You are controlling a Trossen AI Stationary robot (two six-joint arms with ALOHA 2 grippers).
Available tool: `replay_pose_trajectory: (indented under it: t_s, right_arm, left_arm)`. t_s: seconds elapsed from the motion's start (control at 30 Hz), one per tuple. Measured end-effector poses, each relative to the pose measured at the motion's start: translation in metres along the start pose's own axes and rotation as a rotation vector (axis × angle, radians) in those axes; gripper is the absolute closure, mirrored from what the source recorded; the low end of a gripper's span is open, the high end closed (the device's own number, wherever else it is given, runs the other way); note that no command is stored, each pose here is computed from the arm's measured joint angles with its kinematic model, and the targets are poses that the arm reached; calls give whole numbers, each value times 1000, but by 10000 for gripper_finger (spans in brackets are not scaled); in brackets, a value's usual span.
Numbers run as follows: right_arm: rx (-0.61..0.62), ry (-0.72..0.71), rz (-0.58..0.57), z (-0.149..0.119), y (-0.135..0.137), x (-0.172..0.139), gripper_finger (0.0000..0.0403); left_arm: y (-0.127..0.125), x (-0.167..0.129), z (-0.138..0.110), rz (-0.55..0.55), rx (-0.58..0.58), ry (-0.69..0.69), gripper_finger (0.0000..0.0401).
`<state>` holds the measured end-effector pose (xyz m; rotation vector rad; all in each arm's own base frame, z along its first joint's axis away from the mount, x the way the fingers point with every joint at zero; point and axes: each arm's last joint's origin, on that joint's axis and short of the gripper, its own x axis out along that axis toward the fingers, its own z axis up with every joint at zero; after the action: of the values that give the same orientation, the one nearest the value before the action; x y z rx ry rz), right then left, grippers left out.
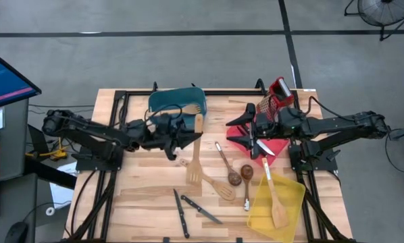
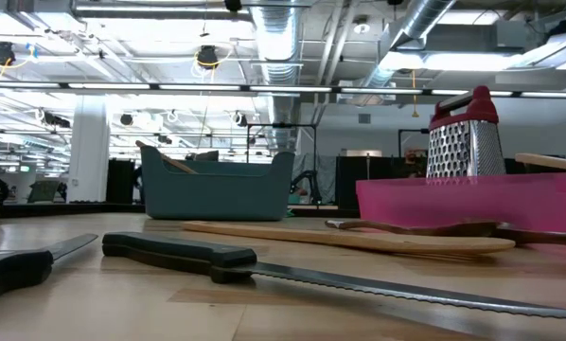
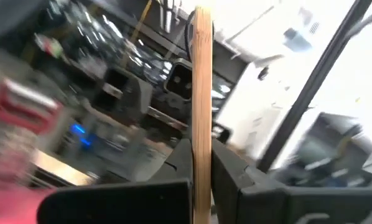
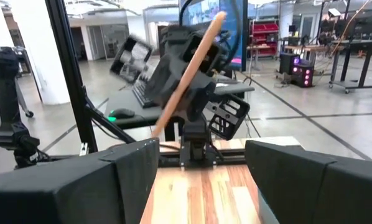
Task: Pick & Place Kitchen Items
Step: Put the wooden slotted spatula into the yellow bin
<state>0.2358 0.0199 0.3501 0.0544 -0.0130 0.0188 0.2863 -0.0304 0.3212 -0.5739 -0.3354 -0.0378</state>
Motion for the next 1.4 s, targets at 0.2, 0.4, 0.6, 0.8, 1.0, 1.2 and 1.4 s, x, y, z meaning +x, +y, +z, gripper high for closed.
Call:
replay_pose_trajectory:
  t_s: [0.2,0.4,0.6,0.8,1.0,1.2,1.4]
  right_arm:
    - [-9,30,4,-3,1,0,154]
    - [-11,39,3,-4,1,0,154]
    - [2,-5,-5,0,1,1,154]
    - [198,-104,-136,0,-8,15,154]
    - [294,-128,-168,-14,-18,38,154]
    - [288,-170,-146,-20,-21,52,154]
    - [250,-213,-89,-15,-18,52,149]
  left_arm:
    - [10,2,5,-50,-305,46,394]
    - [19,3,10,-71,-628,90,394]
    - [22,3,12,-75,-755,108,394]
    - [24,3,14,-68,-684,92,394]
    - [26,4,15,-60,-614,74,394]
    - [31,4,19,-56,-545,68,394]
    - [40,4,19,-8,-458,83,394]
